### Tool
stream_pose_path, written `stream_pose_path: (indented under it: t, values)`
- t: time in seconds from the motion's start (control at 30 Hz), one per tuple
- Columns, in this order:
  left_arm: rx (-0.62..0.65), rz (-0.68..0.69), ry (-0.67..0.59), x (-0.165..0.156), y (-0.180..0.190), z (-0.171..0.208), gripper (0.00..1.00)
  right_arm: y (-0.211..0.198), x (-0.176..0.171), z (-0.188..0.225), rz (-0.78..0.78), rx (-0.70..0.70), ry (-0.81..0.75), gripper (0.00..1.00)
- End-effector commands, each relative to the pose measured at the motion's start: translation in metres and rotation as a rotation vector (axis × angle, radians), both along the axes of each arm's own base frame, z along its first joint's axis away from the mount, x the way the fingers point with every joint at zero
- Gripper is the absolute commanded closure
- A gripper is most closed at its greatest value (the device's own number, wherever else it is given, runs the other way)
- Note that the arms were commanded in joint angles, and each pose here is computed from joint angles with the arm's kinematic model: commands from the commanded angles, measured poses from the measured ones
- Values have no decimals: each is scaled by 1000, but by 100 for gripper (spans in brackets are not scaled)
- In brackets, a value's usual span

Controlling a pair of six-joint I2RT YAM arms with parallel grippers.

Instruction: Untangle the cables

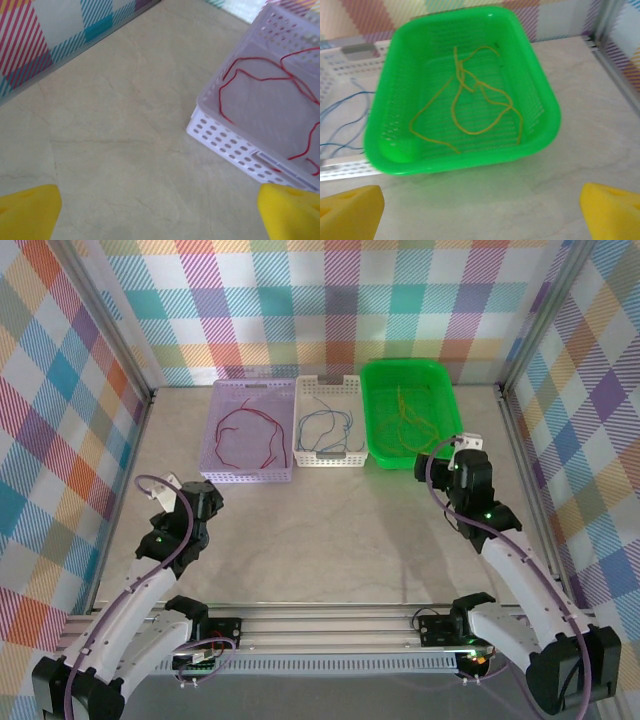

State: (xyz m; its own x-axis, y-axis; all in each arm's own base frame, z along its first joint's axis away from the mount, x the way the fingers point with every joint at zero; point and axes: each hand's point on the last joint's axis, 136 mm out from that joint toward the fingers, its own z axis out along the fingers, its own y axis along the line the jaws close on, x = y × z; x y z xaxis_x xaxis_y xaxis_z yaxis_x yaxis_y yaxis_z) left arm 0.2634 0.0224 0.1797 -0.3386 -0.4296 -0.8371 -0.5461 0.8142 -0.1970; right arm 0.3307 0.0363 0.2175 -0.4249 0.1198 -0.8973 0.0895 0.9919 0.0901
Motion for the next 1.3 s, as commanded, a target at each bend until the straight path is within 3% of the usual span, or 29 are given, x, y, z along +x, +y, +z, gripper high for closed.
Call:
stream_pose_path:
  t: [0.0,0.27,0.53,0.67,0.8,1.0,1.27]
  values:
    - [49,-82,-31,8,-9,2,0,-19,5,15,-62,-32,-138,0]
    - [109,-172,-104,11,-20,11,0,-44,5,-15,-145,-63,-137,0]
    - [119,-245,-154,9,-31,17,0,-37,25,-58,-78,-112,-64,0]
    - [118,-237,-184,7,-29,23,0,-17,38,-77,54,-134,-46,0]
    - [132,-242,-201,6,-29,24,0,-27,43,-89,-16,-127,-53,0]
    - [143,-281,-198,9,-35,22,0,-17,53,-96,41,-129,-101,0]
    - [155,-310,-207,9,-39,21,0,-27,62,-109,-15,-144,-105,0]
